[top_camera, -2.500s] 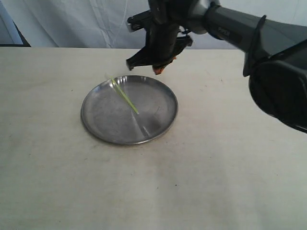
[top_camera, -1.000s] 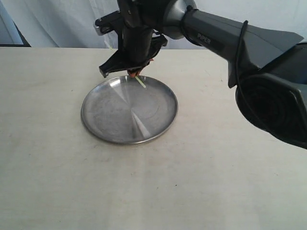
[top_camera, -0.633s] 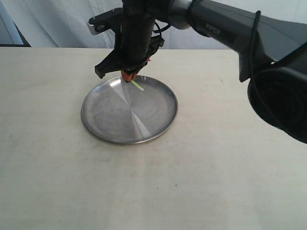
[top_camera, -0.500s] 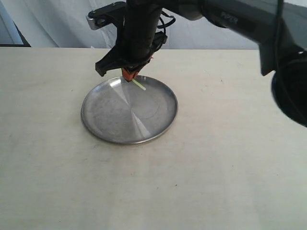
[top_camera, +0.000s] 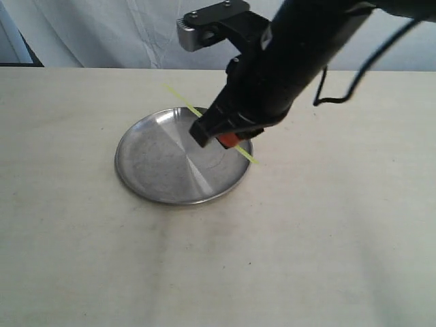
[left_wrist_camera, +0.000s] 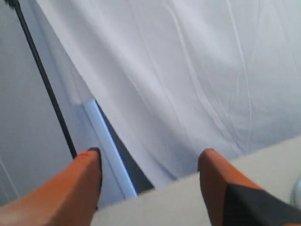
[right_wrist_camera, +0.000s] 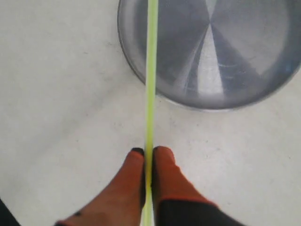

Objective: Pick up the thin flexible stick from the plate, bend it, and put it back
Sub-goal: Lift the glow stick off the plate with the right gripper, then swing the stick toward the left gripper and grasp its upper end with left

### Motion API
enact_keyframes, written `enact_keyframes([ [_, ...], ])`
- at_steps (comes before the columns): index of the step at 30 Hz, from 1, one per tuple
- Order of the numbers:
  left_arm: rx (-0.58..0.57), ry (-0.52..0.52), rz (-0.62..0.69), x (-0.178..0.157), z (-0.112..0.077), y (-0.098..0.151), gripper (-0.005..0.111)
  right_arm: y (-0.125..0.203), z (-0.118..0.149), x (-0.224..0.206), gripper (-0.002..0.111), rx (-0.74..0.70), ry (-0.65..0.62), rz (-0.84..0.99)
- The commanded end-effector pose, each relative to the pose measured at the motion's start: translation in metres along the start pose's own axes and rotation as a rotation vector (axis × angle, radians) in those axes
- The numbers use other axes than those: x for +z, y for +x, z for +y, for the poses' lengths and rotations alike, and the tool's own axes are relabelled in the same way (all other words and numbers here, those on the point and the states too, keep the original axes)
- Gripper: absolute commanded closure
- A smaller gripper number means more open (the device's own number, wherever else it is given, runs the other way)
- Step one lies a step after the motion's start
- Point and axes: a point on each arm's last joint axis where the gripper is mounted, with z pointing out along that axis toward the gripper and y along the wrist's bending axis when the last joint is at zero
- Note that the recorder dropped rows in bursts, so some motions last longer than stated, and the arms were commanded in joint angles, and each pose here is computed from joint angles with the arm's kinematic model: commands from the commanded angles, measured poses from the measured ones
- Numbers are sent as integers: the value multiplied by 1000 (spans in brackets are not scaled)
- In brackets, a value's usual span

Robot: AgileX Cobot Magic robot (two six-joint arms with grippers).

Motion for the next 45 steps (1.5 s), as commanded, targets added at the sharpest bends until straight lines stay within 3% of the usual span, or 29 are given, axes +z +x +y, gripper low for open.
enact_keyframes([
  [1, 18, -2, -237, -3, -1, -20, 48, 28, 9, -20, 109, 21, -26, -80],
  [3, 16, -3, -302, -5, 0, -26, 48, 40, 14, -24, 109, 34, -56, -97],
  [5, -77, 1, -395, -7, 1, -34, 48, 50, 18, -26, 109, 44, -87, -107],
  [9, -597, 68, -595, -16, 9, -49, 48, 65, 26, -26, 109, 42, -160, -116],
  [11, -909, 96, -516, -12, 12, -41, 48, 68, 28, -24, 109, 46, -186, -120],
  [13, -1077, 95, -310, -5, 10, -34, 48, 69, 32, -22, 109, 59, -229, -128],
  [15, -1063, 83, -143, 0, 8, -32, 48, 69, 35, -22, 109, 63, -274, -146],
  [18, -1106, 153, -52, 10, 3, -39, 48, 64, 41, -25, 109, 54, -342, -194],
  [21, -1151, 401, 33, 23, -13, -52, 48, 57, 45, -28, 109, 66, -392, -275],
  [23, -1235, 581, 164, 33, -27, -57, 48, 53, 48, -30, 109, 82, -421, -318],
  [26, -1353, 776, 334, 47, -41, -59, 48, 51, 55, -27, 109, 69, -436, -331],
  [30, -1481, 1001, 433, 61, -52, -60, 48, 48, 69, -20, 109, 42, -433, -344],
  [35, -1573, 1006, 500, 74, -56, -50, 48, 42, 80, -14, 109, 61, -426, -390],
  [45, -1587, 1001, 488, 75, -56, -51, 48, 40, 83, -15, 109, 87, -451, -399],
])
